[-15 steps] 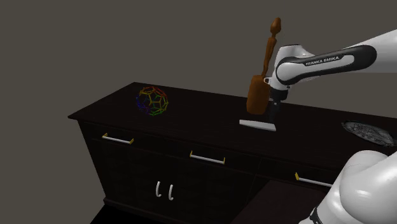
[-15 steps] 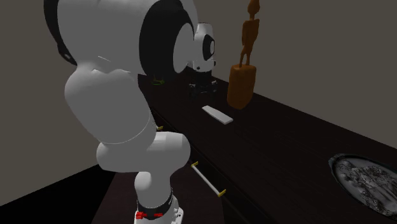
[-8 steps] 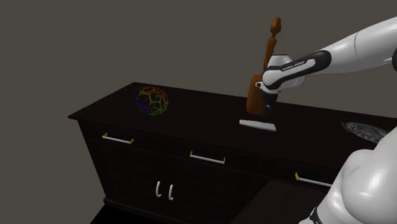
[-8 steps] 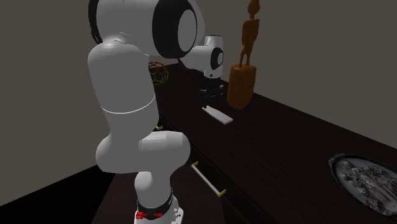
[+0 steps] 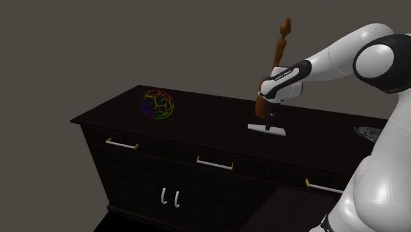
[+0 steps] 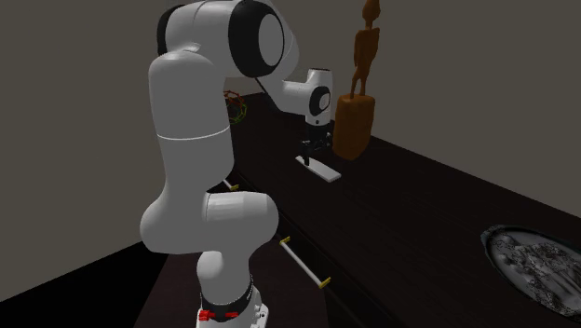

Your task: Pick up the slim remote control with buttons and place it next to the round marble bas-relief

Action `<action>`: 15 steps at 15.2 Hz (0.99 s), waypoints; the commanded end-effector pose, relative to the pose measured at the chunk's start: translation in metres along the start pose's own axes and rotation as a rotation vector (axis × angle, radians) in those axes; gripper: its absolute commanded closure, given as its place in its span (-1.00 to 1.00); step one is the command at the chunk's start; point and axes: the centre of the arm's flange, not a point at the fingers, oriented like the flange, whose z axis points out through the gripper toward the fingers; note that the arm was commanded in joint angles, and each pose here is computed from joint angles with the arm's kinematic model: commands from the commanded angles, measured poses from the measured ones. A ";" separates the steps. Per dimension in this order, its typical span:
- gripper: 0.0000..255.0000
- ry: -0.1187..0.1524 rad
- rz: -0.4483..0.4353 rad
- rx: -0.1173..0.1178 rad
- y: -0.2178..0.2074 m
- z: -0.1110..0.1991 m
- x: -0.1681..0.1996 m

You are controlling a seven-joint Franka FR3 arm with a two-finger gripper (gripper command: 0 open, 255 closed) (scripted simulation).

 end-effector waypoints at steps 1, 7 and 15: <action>-1.00 0.001 -0.002 -0.001 0.001 0.011 0.000; -1.00 0.001 -0.002 -0.001 0.001 0.024 0.000; 1.00 0.001 -0.002 -0.001 0.001 0.024 0.000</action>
